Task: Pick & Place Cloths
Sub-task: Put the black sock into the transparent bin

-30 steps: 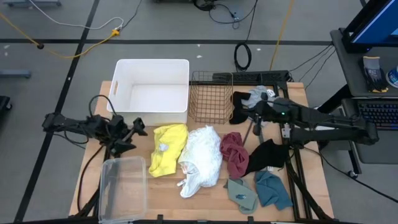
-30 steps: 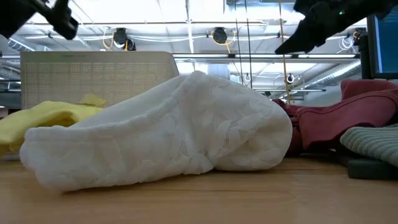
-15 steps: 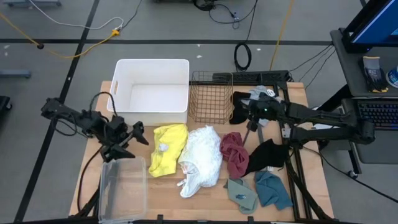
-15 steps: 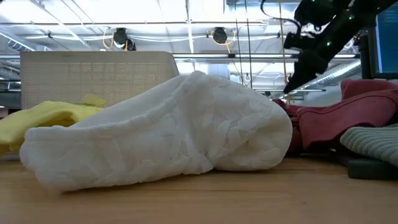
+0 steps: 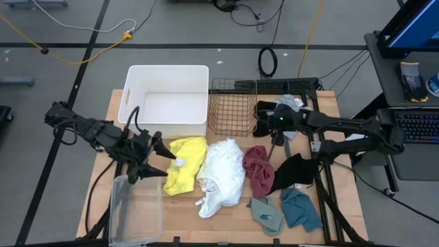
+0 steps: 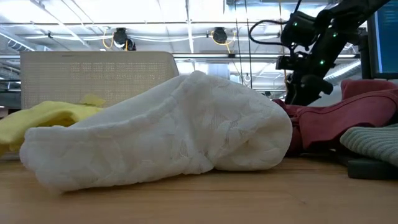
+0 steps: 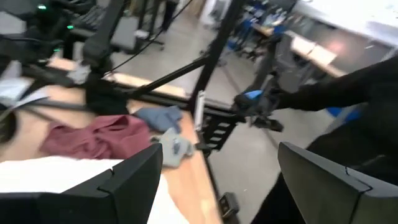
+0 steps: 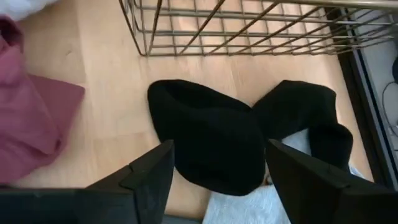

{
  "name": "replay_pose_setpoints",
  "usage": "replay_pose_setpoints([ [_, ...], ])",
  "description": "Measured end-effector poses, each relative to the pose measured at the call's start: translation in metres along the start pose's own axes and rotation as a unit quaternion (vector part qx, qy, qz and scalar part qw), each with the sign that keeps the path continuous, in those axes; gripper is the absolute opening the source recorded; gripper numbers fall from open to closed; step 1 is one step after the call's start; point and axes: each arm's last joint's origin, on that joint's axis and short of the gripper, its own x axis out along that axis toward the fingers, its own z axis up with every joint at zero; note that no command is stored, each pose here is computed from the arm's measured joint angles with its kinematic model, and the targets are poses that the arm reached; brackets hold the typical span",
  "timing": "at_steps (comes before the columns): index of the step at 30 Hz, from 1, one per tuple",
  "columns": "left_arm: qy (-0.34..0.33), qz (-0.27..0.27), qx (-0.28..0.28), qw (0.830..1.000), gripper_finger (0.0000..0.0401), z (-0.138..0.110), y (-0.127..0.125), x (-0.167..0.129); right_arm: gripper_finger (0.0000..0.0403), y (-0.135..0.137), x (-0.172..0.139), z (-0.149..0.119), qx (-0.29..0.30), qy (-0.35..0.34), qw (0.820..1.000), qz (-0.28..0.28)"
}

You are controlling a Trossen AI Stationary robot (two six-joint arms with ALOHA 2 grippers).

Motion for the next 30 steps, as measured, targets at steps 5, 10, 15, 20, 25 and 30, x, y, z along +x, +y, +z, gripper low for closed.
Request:
replay_pose_setpoints([
  [5,0.028,0.074,0.011,0.997,0.0324,0.002,0.001,0.001,0.0261,-0.006,0.015,-0.003,0.003,0.028,1.0,-0.002],
  [10,0.035,0.126,0.022,0.991,0.0324,0.002,0.003,-0.001,0.0261,-0.012,0.029,-0.007,0.018,0.054,0.998,0.0],
  [15,0.035,0.141,0.027,0.989,0.0324,0.002,0.005,-0.003,0.0241,-0.014,0.039,-0.008,0.027,0.053,0.998,0.018],
  [20,0.036,0.141,0.027,0.989,0.0324,0.001,0.005,-0.002,0.0198,-0.015,0.045,-0.004,0.028,0.038,0.999,0.011],
  [25,0.033,0.14,0.026,0.989,0.0324,0.002,0.005,-0.002,0.0132,-0.015,0.048,-0.004,0.031,0.038,0.999,0.01],
  [30,0.033,0.14,0.023,0.989,0.0324,0.002,0.005,-0.002,0.0056,-0.015,0.049,-0.005,0.044,0.042,0.998,0.009],
])
